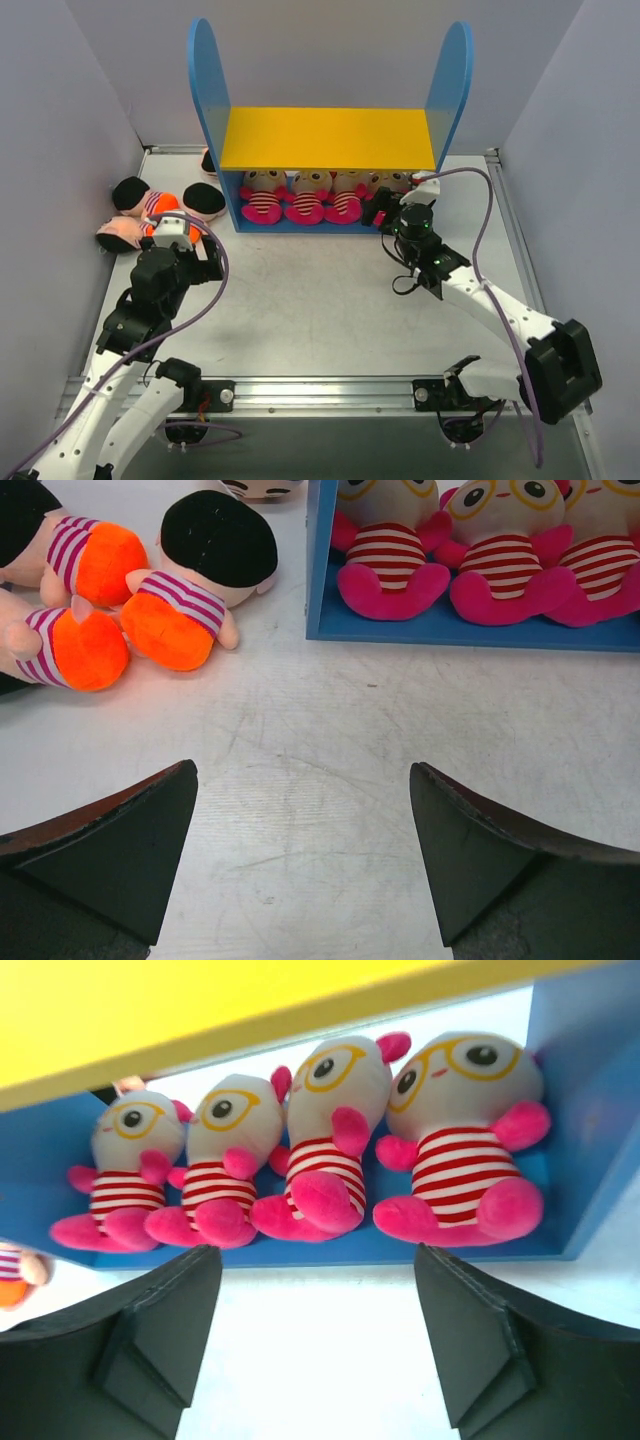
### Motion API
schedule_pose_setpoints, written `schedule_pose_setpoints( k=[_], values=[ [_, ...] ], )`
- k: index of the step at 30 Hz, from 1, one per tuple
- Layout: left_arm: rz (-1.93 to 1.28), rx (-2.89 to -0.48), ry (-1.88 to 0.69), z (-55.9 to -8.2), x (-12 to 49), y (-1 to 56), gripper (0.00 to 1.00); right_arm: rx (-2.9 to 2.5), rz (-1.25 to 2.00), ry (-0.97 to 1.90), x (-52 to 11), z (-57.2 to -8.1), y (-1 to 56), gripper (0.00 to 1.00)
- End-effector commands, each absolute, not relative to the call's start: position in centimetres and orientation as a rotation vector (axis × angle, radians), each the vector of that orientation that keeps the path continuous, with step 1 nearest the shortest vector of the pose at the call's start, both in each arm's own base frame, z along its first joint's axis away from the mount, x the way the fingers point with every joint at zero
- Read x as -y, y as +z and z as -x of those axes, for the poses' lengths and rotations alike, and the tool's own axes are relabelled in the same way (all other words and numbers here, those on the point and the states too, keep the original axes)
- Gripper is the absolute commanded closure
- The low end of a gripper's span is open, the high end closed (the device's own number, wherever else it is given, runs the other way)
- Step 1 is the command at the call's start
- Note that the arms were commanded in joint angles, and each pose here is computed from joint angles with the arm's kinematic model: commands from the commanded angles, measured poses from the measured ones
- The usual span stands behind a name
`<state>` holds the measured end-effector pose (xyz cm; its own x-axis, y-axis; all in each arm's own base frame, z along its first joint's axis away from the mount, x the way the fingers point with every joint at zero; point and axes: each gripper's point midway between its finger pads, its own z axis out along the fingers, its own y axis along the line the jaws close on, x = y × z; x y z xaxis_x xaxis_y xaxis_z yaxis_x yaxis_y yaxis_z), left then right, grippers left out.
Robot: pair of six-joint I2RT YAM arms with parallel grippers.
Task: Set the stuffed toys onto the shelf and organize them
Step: Grab a stuffed toy with the left arm
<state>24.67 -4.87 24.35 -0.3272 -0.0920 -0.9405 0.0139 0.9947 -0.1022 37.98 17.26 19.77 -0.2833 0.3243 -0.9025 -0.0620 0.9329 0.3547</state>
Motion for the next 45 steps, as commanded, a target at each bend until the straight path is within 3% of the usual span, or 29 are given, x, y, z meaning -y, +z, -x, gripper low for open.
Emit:
schedule_pose_setpoints(
  k=[1,11,23,32,36,45],
  values=[
    [0.078,-1.888,-0.096,-25.1,4.6,24.5,0.05,-1.801,-0.167,0.33,-15.3,-35.9,22.5,0.2],
    [0.131,-1.927,-0.08,-25.9,4.1,23.7,0.05,-1.749,-0.183,0.212,-9.2,-29.8,28.2,0.01],
    [0.402,-2.026,-0.112,-29.0,1.0,21.3,0.06,-1.694,-0.176,0.136,-5.0,-24.8,29.7,0.01],
    [0.387,-2.018,0.192,-34.4,-3.9,21.0,0.01,-1.684,-0.143,0.21,-5.9,-23.9,29.5,0.01],
    [0.365,-2.054,0.2,-37.6,-4.2,18.9,0.0,-1.69,-0.145,0.211,-5.9,-23.8,29.4,0.01],
    [0.494,-2.085,0.116,-43.1,-6.9,14.7,0.2,-1.701,-0.143,0.217,-6.1,-23.7,29.0,0.01]
  ],
)
